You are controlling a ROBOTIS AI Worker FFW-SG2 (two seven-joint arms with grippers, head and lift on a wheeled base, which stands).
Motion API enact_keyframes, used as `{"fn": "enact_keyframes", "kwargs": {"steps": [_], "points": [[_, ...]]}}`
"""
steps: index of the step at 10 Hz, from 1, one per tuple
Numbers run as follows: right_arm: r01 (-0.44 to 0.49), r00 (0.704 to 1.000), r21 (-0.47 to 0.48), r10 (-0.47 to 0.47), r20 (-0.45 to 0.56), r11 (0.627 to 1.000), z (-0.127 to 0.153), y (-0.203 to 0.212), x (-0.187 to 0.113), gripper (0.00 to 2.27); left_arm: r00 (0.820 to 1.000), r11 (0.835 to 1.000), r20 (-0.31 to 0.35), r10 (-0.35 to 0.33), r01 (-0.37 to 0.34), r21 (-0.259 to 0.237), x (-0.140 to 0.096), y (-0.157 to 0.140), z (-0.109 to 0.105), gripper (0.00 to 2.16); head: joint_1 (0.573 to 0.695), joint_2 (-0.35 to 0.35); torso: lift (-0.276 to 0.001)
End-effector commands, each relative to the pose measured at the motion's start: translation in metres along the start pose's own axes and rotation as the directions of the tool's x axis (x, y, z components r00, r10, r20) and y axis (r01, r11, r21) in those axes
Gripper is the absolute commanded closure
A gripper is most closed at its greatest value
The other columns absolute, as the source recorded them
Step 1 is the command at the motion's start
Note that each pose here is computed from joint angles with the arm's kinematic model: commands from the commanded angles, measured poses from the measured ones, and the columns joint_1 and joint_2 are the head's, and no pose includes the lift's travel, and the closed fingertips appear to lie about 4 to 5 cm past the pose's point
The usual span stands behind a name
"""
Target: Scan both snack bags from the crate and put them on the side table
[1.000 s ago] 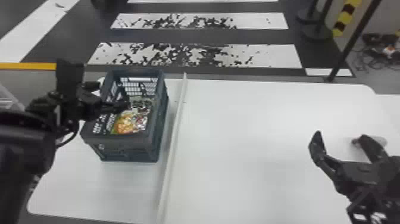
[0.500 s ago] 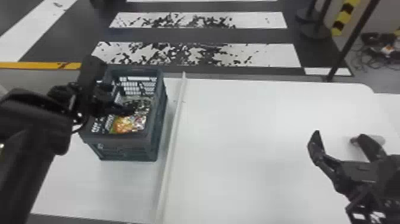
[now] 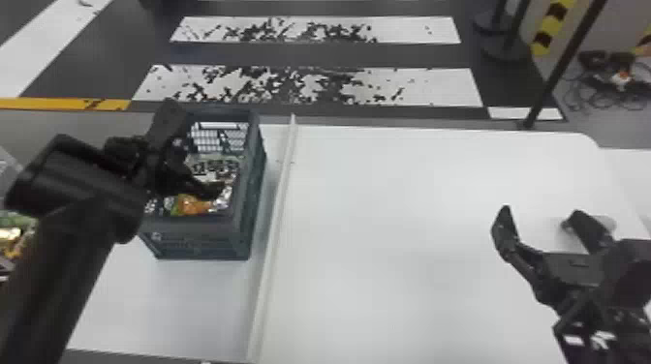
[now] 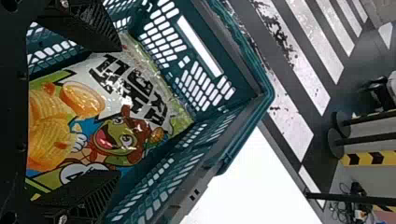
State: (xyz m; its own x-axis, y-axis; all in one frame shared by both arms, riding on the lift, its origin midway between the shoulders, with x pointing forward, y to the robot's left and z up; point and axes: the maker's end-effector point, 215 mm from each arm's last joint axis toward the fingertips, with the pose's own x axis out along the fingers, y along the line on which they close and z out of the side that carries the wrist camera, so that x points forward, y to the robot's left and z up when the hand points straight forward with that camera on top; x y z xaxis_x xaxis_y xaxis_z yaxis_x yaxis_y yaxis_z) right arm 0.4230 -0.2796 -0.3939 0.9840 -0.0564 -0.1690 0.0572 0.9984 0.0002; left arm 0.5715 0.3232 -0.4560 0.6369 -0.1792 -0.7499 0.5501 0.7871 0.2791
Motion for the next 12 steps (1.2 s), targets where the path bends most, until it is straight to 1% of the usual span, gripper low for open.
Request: {"fn": "enact_keyframes", "kwargs": {"steps": [1, 3, 5, 6, 7, 8, 9, 10, 11, 12], "points": [[-0.011, 1.000, -0.001, 0.011, -0.008, 1.000, 0.000, 0.003, 0.006, 0.03, 0.999, 1.000, -0.048, -0.006, 0.006, -0.009, 0.009, -0.004, -0.021, 0.05, 0.695, 0.047, -0.087], [-0.020, 1.000, -0.005, 0.020, -0.015, 1.000, -0.001, 0.004, 0.007, 0.03, 0.995, 1.000, -0.094, -0.019, 0.018, -0.010, 0.026, -0.014, -0.034, 0.04, 0.695, 0.061, -0.087], [-0.027, 1.000, -0.009, 0.027, -0.016, 1.000, -0.001, 0.006, 0.007, 0.03, 0.992, 1.000, -0.121, -0.021, 0.021, -0.003, 0.040, -0.022, -0.039, 0.04, 0.695, 0.059, -0.087], [-0.032, 0.999, -0.007, 0.032, -0.016, 0.999, -0.002, 0.007, 0.007, 0.03, 0.992, 1.000, -0.123, -0.015, 0.016, 0.004, 0.050, -0.024, -0.040, 0.04, 0.695, 0.056, -0.087], [-0.033, 0.999, -0.007, 0.033, -0.016, 0.999, -0.002, 0.008, 0.007, 0.03, 0.992, 0.999, -0.126, -0.033, 0.034, 0.004, 0.054, -0.028, -0.042, 0.20, 0.695, 0.055, -0.087], [-0.035, 0.999, -0.006, 0.034, -0.018, 0.999, -0.003, 0.009, 0.006, 0.03, 0.991, 0.998, -0.121, -0.059, 0.060, 0.005, 0.055, -0.033, -0.040, 0.71, 0.695, 0.054, -0.087], [-0.038, 0.999, -0.006, 0.037, -0.020, 0.999, -0.004, 0.010, 0.006, 0.03, 0.992, 0.998, -0.117, -0.056, 0.055, -0.009, 0.054, -0.032, -0.041, 1.45, 0.695, 0.048, -0.087], [-0.040, 0.999, -0.006, 0.040, -0.020, 0.999, -0.004, 0.012, 0.006, 0.03, 0.994, 0.999, -0.106, -0.030, 0.025, -0.048, 0.054, -0.028, -0.046, 2.13, 0.695, 0.046, -0.087], [-0.040, 0.999, -0.006, 0.040, -0.023, 0.999, -0.005, 0.012, 0.005, 0.03, 0.995, 0.995, -0.080, -0.057, 0.050, -0.088, 0.053, -0.035, -0.046, 2.13, 0.695, 0.052, -0.087], [-0.040, 0.999, -0.005, 0.040, -0.026, 0.999, -0.007, 0.012, 0.004, 0.03, 0.997, 0.992, -0.048, -0.057, 0.051, -0.116, 0.046, -0.032, -0.042, 2.13, 0.695, 0.054, -0.087]]}}
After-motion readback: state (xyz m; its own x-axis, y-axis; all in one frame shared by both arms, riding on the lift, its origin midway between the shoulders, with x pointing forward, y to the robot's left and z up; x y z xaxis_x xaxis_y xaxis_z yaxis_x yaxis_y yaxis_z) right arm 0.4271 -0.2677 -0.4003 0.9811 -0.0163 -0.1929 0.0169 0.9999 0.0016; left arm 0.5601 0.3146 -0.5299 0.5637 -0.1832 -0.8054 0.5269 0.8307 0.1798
